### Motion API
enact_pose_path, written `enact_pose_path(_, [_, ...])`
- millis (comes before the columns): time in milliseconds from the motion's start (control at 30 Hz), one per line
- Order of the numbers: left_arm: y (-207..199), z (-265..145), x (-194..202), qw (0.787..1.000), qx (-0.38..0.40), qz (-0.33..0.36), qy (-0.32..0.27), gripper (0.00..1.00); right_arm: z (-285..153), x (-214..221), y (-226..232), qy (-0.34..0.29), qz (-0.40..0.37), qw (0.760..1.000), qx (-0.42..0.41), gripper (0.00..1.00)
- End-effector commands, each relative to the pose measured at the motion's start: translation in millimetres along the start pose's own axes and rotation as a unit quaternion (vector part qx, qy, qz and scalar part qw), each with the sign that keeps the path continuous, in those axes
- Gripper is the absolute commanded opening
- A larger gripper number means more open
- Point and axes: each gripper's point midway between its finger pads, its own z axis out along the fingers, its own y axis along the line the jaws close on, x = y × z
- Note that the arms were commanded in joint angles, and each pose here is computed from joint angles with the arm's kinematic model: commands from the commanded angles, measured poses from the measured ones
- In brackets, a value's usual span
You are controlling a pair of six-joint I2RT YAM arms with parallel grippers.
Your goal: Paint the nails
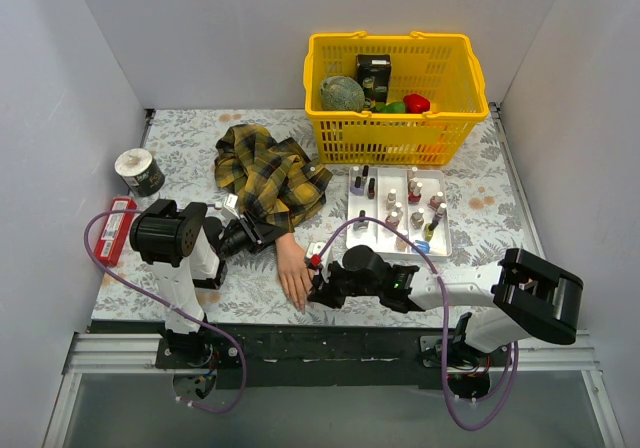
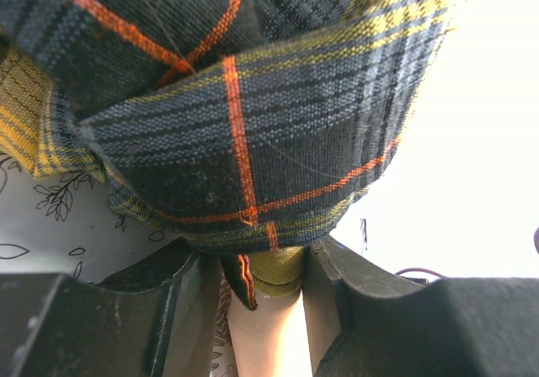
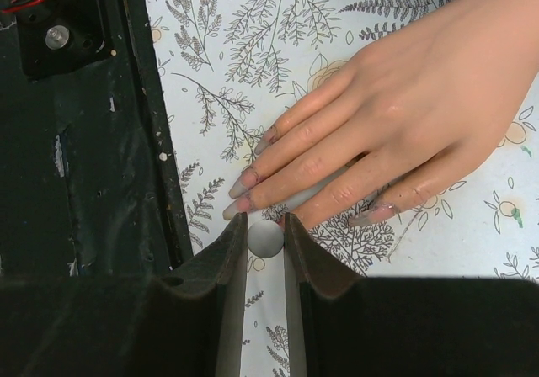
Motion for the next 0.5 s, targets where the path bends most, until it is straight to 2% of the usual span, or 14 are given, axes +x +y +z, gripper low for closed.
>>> enact_pose_path(0, [2.0,-4.7,7.5,0.999,0.001,0.045,0.005,0.2,-4.1,-12.5,6.1,-0.021,-0.013,1.0,-0.009,0.01])
enact_pose_path(467, [0.1,-4.8,6.5,0.999,0.003,0.048,0.004,0.19,-1.0,-7.2,11.7,-0.008,-0.014,1.0,-0.021,0.01])
